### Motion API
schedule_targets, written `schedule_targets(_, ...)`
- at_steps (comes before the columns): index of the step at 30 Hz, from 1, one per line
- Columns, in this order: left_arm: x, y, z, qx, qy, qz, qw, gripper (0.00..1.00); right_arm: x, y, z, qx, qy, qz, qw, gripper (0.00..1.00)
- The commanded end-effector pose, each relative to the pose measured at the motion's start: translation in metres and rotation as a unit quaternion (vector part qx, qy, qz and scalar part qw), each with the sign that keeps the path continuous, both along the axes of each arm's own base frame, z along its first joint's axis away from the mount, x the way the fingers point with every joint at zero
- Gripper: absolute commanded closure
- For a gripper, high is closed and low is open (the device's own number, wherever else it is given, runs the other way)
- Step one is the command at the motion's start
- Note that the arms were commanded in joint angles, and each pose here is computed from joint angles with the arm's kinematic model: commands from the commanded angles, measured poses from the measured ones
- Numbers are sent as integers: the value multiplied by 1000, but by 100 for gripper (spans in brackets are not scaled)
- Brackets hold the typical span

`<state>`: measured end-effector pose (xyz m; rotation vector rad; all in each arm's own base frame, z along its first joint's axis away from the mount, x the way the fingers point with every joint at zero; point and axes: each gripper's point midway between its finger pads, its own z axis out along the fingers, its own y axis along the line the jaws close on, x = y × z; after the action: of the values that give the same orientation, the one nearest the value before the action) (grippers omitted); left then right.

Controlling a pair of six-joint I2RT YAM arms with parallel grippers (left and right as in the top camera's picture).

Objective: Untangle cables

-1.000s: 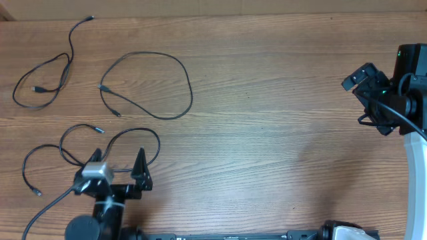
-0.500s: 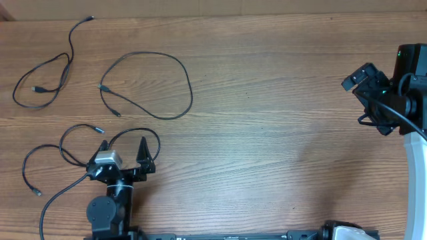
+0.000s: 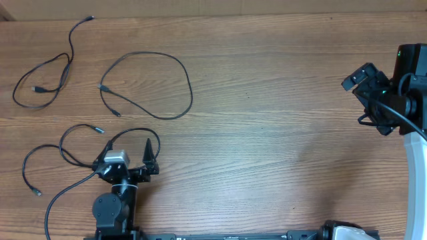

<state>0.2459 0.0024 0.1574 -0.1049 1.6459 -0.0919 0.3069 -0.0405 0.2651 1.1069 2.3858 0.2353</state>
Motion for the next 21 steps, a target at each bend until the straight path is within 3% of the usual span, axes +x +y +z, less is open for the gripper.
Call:
schedule_targets(1, 0, 0, -1, 13, -1, 0, 1000, 0, 3, -1, 9, -4, -15, 1, 1000, 0)
schedule_targets(21, 0, 1, -1, 13, 0, 3, 1000, 0, 3, -1, 9, -4, -15, 1, 1000, 0)
